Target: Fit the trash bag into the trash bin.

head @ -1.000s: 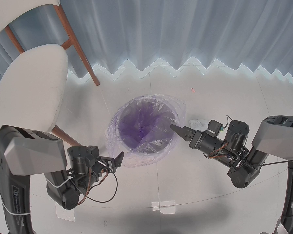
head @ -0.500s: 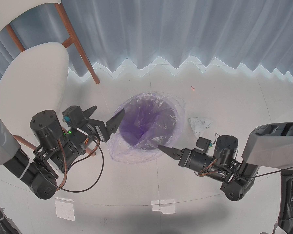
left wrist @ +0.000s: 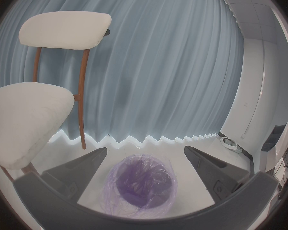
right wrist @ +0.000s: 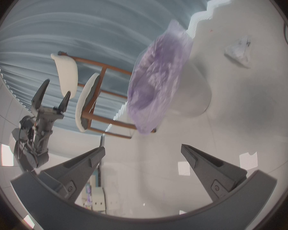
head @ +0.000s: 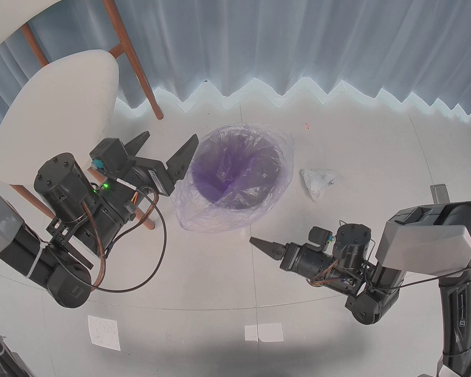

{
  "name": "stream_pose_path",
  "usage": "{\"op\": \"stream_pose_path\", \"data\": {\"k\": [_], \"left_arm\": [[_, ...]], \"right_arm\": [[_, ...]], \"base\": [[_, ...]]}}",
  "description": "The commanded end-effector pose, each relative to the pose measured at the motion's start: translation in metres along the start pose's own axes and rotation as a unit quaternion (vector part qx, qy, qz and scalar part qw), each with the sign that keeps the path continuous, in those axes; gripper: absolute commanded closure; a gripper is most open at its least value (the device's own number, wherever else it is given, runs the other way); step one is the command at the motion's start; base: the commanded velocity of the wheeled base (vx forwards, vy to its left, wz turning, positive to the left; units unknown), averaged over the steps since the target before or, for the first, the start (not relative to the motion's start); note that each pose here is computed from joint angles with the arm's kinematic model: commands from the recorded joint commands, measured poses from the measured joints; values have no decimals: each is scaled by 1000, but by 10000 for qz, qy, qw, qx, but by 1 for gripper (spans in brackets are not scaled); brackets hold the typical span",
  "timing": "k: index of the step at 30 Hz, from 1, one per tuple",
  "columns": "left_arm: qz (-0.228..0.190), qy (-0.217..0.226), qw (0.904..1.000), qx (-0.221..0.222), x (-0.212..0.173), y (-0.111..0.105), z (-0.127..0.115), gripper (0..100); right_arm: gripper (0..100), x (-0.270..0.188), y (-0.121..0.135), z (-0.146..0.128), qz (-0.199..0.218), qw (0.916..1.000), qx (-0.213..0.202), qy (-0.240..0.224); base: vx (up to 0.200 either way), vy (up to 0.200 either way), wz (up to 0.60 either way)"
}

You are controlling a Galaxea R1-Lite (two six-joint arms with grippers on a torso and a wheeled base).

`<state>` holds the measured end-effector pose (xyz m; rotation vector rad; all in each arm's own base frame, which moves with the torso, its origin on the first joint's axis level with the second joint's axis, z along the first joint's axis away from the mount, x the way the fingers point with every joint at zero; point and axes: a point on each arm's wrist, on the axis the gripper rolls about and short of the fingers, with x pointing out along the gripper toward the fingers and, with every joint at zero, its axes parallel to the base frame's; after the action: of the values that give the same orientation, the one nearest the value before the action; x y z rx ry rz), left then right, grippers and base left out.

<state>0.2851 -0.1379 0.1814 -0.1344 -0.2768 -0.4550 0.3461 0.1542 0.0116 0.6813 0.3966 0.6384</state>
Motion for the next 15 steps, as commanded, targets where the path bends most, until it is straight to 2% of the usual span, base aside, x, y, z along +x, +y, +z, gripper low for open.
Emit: {"op": "stream_pose_path", "data": {"k": [1, 6, 9, 12, 15], "left_arm": [[5, 44, 10000, 13, 3, 0, -5, 0], [6, 175, 9998, 50, 4, 0, -14, 0], [14, 182, 9998, 58, 4, 0, -15, 0], [-22, 199, 9998, 47, 4, -2, -16, 0], [-21, 215, 9998, 48, 4, -2, -17, 0]], "right_arm": [[0, 7, -5, 22, -76, 9985, -93, -535], [0, 9, -10, 41, -168, 9950, -215, -957], [0, 10, -12, 46, -179, 9941, -274, -1031], [0, 14, -20, 59, -270, 9891, -542, -1340], [0, 20, -22, 63, -333, 9860, -560, -1538]], "base": [[0, 0, 0], [0, 0, 0], [0, 0, 0], [0, 0, 0], [0, 0, 0]]}}
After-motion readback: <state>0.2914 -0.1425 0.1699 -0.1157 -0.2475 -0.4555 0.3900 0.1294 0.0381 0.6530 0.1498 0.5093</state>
